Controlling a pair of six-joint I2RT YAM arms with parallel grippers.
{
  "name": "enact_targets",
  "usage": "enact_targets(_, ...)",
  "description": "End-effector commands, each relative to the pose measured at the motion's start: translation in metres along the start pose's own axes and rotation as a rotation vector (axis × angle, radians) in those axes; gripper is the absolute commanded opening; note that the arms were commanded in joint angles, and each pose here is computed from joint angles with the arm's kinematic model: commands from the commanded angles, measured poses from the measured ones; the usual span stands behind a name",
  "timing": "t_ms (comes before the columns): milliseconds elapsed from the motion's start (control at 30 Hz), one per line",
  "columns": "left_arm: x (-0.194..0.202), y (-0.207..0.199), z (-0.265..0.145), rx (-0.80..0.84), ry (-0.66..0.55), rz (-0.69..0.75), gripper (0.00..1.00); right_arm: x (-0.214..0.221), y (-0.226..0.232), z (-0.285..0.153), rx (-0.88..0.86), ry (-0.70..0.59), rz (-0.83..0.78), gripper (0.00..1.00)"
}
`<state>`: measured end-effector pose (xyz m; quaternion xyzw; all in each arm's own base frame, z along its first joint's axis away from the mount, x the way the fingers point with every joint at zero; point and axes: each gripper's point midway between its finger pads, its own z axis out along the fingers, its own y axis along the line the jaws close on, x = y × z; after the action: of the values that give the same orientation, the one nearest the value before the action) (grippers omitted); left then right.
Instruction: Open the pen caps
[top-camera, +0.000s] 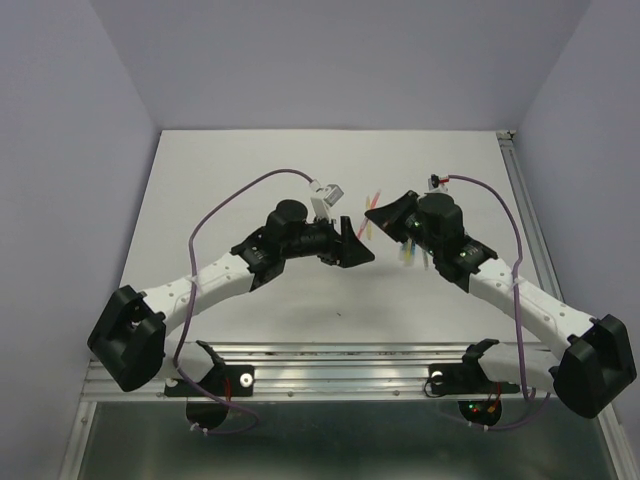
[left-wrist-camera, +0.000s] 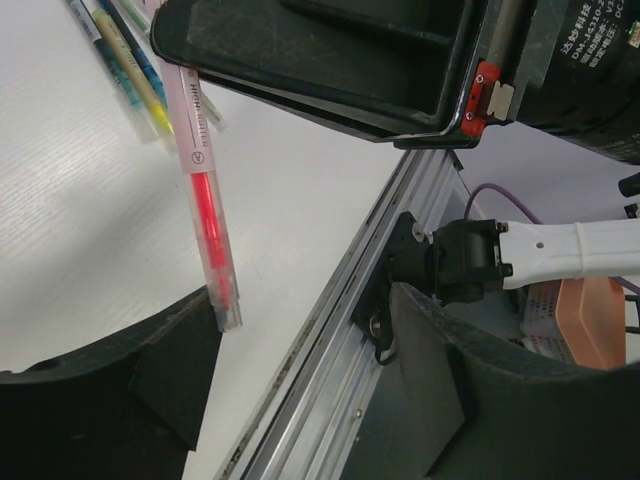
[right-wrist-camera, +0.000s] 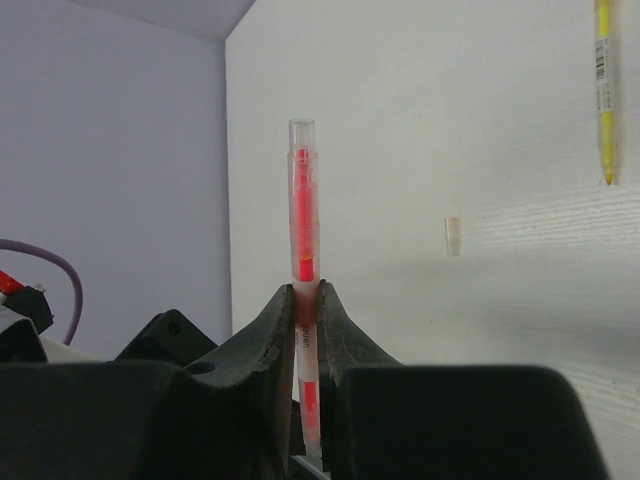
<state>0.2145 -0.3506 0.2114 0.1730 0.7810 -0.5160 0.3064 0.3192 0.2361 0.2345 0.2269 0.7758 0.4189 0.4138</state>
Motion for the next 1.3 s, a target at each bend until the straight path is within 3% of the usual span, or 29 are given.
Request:
enact_targets(0, -0.026, -0.025, 0.001, 0.076, -0.066, 0.065, 0.73, -0.004, 0.014, -0.004, -0.059, -0.024, 0.015, 0.01)
enact_targets(267, -0.030, -0.030, 0.001, 0.071, -0.085, 0.069, 0.35, -0.002, 0.016, -0.002, -0.072, -0.018, 0.029, 0.01)
enact_targets(300, -0.029, -0.028, 0.001, 0.062, -0.083, 0.063, 0.20, -0.002, 0.017, -0.002, -0.077, -0.016, 0.026, 0.01)
enact_targets(367, -0.030, -0.021, 0.002, 0.023, -0.092, 0.049, 0.00, 0.000, 0.017, 0.000, -0.081, -0.009, 0.023, 0.01)
enact_targets(467, -0.024, -0.008, 0.004, -0.040, -0.083, 0.038, 0.00, -0.005, 0.016, 0.004, -0.081, -0.035, -0.011, 0.01)
enact_targets(733, 0.025, -0.002, -0.010, -0.080, -0.037, -0.032, 0.00, -0.052, 0.013, 0.024, 0.033, -0.248, -0.142, 0.01)
enact_targets(933, 0.039, -0.025, -0.024, -0.024, -0.047, -0.026, 0.00, -0.083, 0.003, 0.035, 0.108, -0.364, -0.202, 0.01)
enact_targets(1267, 0.065, -0.009, -0.044, -0.122, -0.019, -0.076, 0.00, -0.130, -0.028, 0.047, 0.125, -0.382, -0.181, 0.01)
